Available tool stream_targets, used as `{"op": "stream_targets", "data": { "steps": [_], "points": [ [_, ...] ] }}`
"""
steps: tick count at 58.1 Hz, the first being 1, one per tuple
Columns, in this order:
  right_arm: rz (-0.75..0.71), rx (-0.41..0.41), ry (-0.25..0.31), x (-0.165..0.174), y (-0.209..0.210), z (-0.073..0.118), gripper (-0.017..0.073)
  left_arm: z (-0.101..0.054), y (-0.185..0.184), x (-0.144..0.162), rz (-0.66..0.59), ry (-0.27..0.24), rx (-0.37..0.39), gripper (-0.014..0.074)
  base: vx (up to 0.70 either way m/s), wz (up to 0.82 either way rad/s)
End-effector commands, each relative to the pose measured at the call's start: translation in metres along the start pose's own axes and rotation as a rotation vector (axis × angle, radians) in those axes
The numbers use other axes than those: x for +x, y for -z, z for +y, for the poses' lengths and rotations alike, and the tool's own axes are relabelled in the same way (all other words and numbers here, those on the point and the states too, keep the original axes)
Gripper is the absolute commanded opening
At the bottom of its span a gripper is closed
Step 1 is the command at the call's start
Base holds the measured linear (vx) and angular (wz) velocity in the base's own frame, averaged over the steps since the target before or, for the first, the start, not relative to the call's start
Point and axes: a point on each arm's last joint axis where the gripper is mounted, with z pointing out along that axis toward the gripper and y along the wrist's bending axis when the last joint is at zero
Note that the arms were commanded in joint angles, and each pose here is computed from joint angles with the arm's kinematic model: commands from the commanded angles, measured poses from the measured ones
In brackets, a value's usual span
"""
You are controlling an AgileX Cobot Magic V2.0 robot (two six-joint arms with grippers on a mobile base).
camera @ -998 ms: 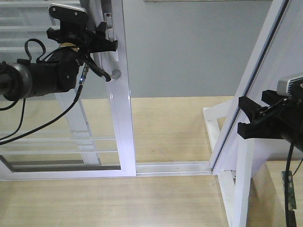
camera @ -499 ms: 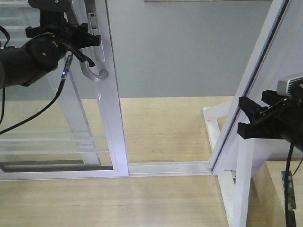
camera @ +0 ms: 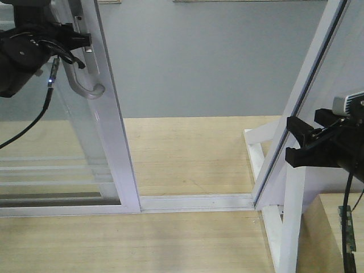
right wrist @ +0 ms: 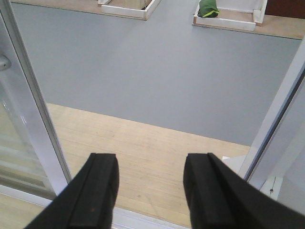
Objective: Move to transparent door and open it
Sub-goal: 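Pull the handle with the left gripper, sliding the door further open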
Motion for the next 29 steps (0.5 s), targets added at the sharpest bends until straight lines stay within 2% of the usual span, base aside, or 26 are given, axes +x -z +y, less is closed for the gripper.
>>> {"op": "stream_targets", "data": {
  "steps": [1, 14, 19, 29],
  "points": [
    [-0.109, -0.019, 0.011, -0.018, 0.004, 0.001, 0.0392, 0.012, 0.023, -0.041, -0.116, 0.019, -0.017, 0.0417, 0.00, 0.00],
    [-0.106, -0.018, 0.010, -0.017, 0.004, 0.001, 0.0392, 0.034, 0.055, -0.030, -0.084, 0.023, -0.052, 0.0417, 0.00, 0.00],
    [-0.100, -0.016, 0.010, -0.017, 0.004, 0.001, 0.0392, 0.037, 0.073, -0.017, -0.052, 0.017, -0.052, 0.0417, 0.00, 0.00],
    [-0.063, -0.003, 0.010, -0.014, 0.003, 0.000, 0.0392, 0.044, 0.120, -0.009, -0.066, 0.023, -0.051, 0.0417, 0.00, 0.00]
  ]
}}
